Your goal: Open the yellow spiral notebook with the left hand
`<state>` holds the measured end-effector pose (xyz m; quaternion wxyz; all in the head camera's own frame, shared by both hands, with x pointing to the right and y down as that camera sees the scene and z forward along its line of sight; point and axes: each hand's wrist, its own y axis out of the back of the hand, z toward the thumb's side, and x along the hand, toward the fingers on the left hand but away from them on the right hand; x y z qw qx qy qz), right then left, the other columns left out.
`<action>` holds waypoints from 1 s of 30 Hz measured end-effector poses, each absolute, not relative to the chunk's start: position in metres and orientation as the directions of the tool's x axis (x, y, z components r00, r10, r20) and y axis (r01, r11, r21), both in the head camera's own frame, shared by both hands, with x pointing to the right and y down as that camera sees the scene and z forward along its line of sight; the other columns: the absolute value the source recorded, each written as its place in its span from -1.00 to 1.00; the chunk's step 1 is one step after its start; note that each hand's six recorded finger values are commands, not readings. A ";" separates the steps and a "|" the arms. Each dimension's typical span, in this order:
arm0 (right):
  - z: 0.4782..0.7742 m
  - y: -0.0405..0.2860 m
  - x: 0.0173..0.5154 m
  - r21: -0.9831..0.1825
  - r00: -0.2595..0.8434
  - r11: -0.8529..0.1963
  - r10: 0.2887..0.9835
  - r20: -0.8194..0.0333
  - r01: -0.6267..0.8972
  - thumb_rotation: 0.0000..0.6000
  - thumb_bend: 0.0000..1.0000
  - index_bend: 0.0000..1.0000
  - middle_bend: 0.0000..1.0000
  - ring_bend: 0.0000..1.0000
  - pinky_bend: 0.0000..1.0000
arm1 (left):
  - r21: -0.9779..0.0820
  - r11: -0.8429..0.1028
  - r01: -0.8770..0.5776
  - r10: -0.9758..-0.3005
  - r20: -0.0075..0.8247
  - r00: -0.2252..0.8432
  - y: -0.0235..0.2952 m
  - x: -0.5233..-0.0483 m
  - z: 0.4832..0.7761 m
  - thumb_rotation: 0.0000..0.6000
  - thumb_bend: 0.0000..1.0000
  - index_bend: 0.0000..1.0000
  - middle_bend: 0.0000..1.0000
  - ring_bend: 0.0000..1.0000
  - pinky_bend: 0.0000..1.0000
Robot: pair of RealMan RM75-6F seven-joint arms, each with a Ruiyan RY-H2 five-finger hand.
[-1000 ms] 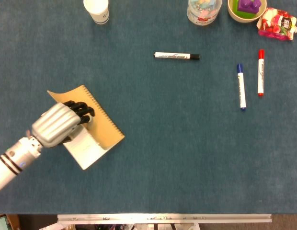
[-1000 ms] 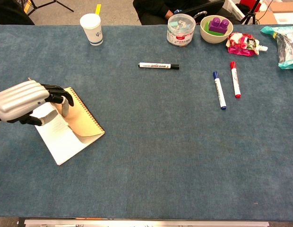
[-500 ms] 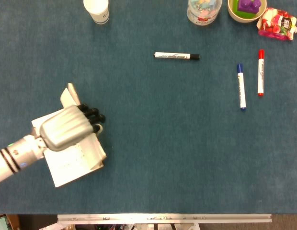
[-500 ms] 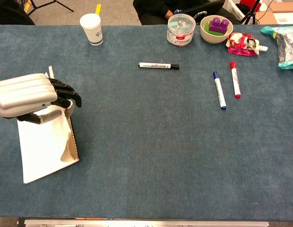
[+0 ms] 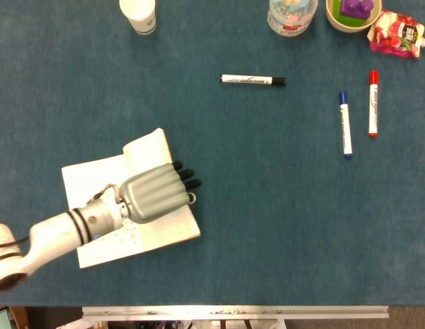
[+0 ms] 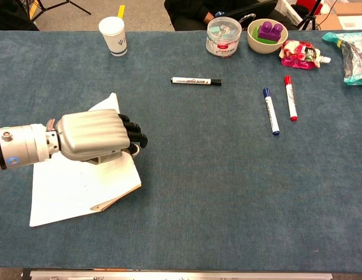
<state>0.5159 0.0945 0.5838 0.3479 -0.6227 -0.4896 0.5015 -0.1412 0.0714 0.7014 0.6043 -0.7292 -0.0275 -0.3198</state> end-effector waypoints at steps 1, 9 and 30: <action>0.583 0.095 0.517 -0.925 0.016 -0.277 0.959 -0.283 0.261 1.00 -0.21 -0.27 -0.35 -0.56 -0.42 | -0.860 -0.272 0.431 -0.350 0.506 0.788 0.071 -0.137 0.704 1.00 0.10 0.12 -0.49 -0.52 -0.30; 0.586 0.095 0.518 -0.923 0.014 -0.280 0.958 -0.287 0.264 1.00 -0.21 -0.27 -0.35 -0.56 -0.42 | -0.834 -0.328 0.444 -0.358 0.545 0.758 0.074 -0.117 0.724 1.00 0.10 -0.12 -0.58 -0.61 -0.36; 0.583 0.095 0.520 -0.924 0.011 -0.269 0.961 -0.276 0.271 1.00 -0.21 -0.27 -0.35 -0.56 -0.42 | -0.774 -0.561 0.293 -0.409 0.567 0.715 0.072 -0.084 0.745 1.00 0.10 -0.96 -0.86 -0.84 -0.47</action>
